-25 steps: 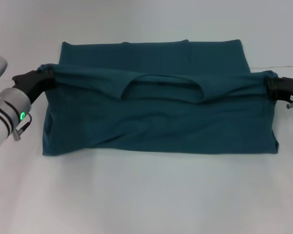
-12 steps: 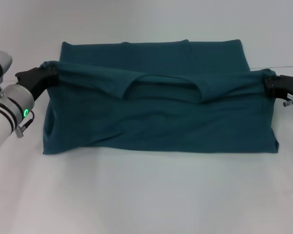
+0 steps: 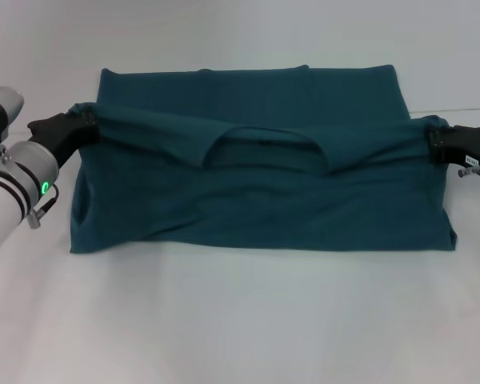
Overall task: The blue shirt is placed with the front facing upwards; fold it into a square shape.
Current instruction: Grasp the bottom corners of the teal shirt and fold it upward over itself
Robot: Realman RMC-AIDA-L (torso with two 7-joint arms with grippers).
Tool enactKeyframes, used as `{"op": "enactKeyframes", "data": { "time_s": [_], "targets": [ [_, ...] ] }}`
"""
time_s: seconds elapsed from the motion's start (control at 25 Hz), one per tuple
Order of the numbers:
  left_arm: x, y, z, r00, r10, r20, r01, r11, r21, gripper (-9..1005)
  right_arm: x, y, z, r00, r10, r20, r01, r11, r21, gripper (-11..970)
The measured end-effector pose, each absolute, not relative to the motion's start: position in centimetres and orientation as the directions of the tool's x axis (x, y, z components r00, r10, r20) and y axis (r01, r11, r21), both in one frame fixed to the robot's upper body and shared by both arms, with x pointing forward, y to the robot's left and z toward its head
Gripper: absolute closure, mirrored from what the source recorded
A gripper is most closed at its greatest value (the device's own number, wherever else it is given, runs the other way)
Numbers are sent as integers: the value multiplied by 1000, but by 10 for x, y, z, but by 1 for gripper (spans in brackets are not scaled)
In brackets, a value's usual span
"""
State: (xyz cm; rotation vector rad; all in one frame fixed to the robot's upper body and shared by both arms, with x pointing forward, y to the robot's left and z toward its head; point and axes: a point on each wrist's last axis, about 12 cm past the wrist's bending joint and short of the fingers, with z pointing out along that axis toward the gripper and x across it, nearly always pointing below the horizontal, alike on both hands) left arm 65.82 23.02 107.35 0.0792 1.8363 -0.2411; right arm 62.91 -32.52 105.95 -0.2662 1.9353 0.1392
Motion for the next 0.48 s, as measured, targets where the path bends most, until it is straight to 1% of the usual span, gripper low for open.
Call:
{"op": "enactKeyframes", "data": {
  "time_s": [0.12,0.24,0.36,0.48],
  "targets": [
    [657,229,1072,-280,-73,-957,181,975,-127,936,629,-324,1059,-351,-118,-929,-246,969,-30,817],
    [657,228,1072,-281,-74,-957,183,975,-129,935,630,-326,1060,-348,-75,-935,-204,979,-2,817],
    [657,228,1072,-283,-81,-956,180,974,-135,935,630,-328,1060,-348,-63,-935,-194,981,6,816],
    [657,230,1072,-281,-100,-954,167,974,-151,893,631,-329,1061,-350,-70,-934,-196,981,-1,815]
  ]
}}
